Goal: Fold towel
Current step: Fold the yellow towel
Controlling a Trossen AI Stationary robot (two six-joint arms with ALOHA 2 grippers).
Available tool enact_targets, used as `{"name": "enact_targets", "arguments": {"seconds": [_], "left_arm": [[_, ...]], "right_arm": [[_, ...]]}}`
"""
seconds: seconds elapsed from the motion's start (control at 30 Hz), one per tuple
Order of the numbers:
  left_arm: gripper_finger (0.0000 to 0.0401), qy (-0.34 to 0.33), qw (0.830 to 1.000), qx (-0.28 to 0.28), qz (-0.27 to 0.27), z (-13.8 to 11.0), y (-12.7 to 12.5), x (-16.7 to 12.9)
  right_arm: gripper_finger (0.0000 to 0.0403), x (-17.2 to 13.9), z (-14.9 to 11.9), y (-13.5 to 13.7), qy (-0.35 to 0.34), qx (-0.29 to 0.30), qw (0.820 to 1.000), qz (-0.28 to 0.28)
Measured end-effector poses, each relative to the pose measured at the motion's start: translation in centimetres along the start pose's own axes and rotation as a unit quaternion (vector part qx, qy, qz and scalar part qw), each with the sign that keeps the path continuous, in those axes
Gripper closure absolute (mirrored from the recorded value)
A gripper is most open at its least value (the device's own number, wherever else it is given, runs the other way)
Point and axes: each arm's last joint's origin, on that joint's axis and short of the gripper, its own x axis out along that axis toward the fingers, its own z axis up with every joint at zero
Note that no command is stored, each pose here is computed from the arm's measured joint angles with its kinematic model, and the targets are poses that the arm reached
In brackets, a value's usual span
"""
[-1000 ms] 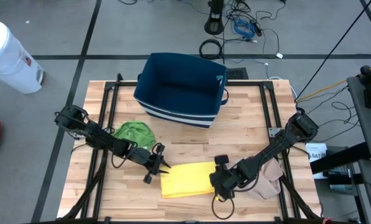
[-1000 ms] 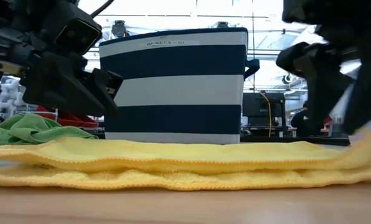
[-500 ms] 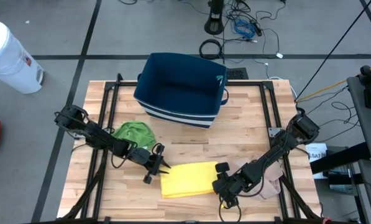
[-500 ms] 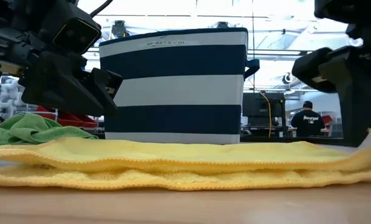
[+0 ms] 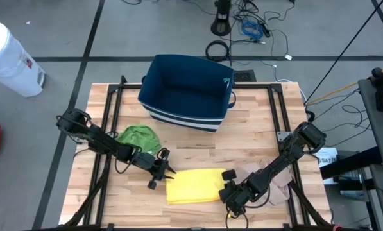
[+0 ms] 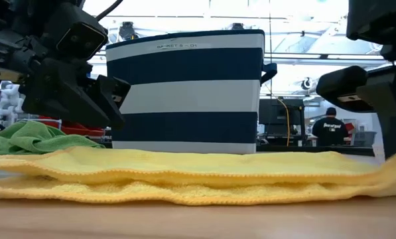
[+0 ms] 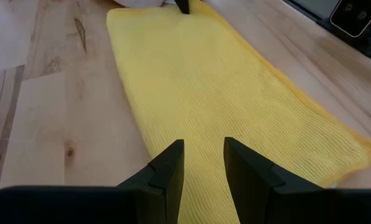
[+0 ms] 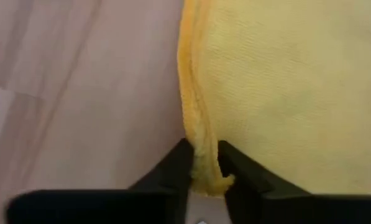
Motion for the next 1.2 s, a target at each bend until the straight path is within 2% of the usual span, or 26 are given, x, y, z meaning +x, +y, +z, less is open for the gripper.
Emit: {"name": "enact_targets", "arguments": {"seconds": [0.1, 0.4, 0.57, 0.9, 1.2], "left_arm": [[0.0282, 0.0, 1.0, 0.0, 0.0, 0.0, 0.0, 0.0], [0.0282, 0.011, 1.0, -0.003, 0.0, -0.2, 0.0, 0.0], [0.0282, 0.008, 1.0, -0.002, 0.0, -0.2, 0.0, 0.0], [0.0282, 0.006, 1.0, 0.002, 0.0, -0.1, 0.0, 0.0], [0.0282, 0.006, 1.0, -0.005, 0.012, -0.1, 0.7, 0.0]], "right_arm": [[0.0392, 0.0, -0.1, -0.1, 0.003, -0.01, 1.0, -0.01], [0.0399, -1.1, 1.7, -0.4, -0.017, -0.06, 0.994, -0.094], [0.0401, -1.7, 3.0, -0.5, -0.032, -0.103, 0.989, -0.098], [0.0401, -3.2, 6.2, -1.7, -0.077, -0.169, 0.97, -0.155], [0.0401, -3.5, 9.3, -3.2, -0.166, -0.231, 0.945, -0.162]]}}
